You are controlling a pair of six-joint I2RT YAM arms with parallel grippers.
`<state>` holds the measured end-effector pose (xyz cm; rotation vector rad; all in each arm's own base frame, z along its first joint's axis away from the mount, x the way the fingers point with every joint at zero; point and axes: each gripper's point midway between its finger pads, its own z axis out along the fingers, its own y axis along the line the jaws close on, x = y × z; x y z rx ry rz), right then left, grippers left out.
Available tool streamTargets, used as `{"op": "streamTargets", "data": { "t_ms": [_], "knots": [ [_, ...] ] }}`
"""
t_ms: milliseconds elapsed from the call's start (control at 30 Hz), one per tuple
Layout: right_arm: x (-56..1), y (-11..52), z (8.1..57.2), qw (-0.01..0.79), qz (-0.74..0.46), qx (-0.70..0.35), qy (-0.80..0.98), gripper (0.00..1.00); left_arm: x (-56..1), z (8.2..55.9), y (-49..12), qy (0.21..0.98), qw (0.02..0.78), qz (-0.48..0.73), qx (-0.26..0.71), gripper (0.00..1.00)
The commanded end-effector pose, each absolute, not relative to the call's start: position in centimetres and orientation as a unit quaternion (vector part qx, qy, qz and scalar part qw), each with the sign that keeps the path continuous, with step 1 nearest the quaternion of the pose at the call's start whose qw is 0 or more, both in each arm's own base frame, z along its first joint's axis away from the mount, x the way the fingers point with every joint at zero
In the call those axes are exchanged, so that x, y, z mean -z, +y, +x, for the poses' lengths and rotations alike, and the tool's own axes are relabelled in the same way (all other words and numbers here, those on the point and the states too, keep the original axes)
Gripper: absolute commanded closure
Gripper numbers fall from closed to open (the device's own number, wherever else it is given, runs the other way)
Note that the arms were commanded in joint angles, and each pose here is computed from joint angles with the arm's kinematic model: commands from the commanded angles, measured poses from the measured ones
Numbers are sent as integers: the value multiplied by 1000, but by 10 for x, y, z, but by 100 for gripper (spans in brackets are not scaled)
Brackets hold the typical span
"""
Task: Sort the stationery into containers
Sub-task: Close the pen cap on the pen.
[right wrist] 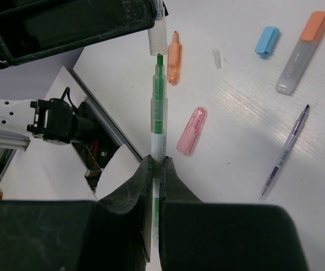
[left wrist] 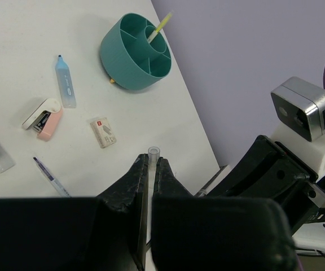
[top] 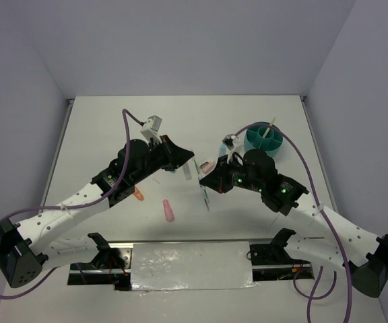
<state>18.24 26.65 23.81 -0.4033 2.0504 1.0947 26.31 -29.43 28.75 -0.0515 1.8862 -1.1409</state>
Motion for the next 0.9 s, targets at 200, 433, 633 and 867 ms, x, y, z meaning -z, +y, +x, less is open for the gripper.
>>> {"op": "streamTargets", "data": {
  "t_ms": [200,433,633,867],
  "knots": [
    [-264,273,192,414,-164,-433,784,100,-310,265,-298,740,462,-25,488,100],
    [-282,276,195,426,-168,-442,771,100,-302,261,-300,744,449,-26,493,100],
    [-291,278,196,432,-171,-446,765,100,-300,261,-299,746,448,-27,491,100],
    [-296,280,209,456,-169,-435,758,100,-301,254,-306,738,428,-33,521,100]
  ]
}}
